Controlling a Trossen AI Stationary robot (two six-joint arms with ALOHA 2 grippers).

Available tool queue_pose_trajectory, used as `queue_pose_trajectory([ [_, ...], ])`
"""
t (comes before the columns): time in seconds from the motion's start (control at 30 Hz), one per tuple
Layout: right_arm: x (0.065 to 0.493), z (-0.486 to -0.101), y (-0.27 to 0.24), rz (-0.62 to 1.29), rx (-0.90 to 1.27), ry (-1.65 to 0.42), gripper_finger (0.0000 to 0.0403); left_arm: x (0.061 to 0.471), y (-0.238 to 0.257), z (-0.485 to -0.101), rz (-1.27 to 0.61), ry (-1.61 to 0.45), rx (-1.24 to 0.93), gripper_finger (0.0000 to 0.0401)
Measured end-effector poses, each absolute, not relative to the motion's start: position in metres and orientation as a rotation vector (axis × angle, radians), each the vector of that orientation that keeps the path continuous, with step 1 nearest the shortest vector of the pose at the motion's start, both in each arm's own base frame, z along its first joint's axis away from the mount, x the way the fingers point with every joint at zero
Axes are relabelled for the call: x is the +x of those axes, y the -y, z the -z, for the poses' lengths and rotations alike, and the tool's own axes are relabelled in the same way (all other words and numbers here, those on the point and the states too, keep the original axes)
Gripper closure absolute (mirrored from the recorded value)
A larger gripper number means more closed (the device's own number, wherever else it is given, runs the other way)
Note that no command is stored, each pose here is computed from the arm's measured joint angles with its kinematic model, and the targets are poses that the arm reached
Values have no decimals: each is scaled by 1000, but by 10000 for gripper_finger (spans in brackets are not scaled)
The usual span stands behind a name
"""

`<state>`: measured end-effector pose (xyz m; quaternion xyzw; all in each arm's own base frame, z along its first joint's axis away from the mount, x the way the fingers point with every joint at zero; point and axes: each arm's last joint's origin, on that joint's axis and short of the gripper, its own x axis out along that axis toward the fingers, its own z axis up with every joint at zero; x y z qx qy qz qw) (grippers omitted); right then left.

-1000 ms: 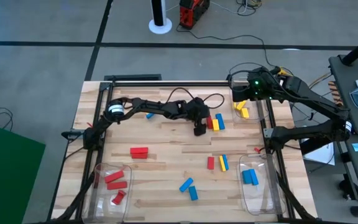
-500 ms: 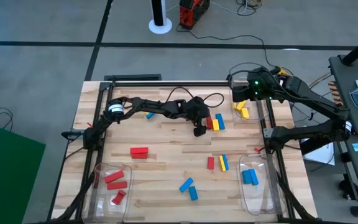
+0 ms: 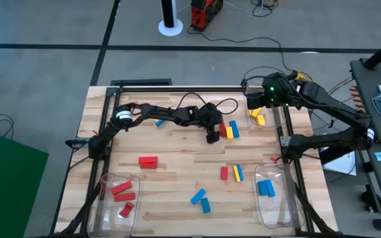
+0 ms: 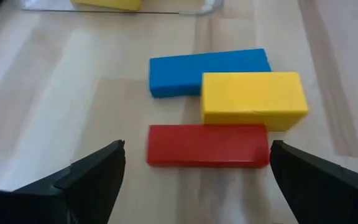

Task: Sort blocks
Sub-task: Put the red block into the bottom left transparent bin

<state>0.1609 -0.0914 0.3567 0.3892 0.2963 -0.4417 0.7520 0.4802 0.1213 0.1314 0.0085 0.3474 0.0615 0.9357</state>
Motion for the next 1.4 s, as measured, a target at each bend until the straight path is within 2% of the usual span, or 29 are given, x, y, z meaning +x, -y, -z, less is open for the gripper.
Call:
queue_pose_trajectory([
  [0.6, 161, -356, 91, 967, 850, -650, 360, 487, -122, -131, -83, -619, 29, 33],
  [0.97, 161, -355, 91, 968, 850, -651, 360, 486, -122, -112, -78, -671, 4, 33],
  [1.4, 161, -355, 91, 969, 850, -653, 360, 489, -121, -108, -34, -646, 27, 33],
])
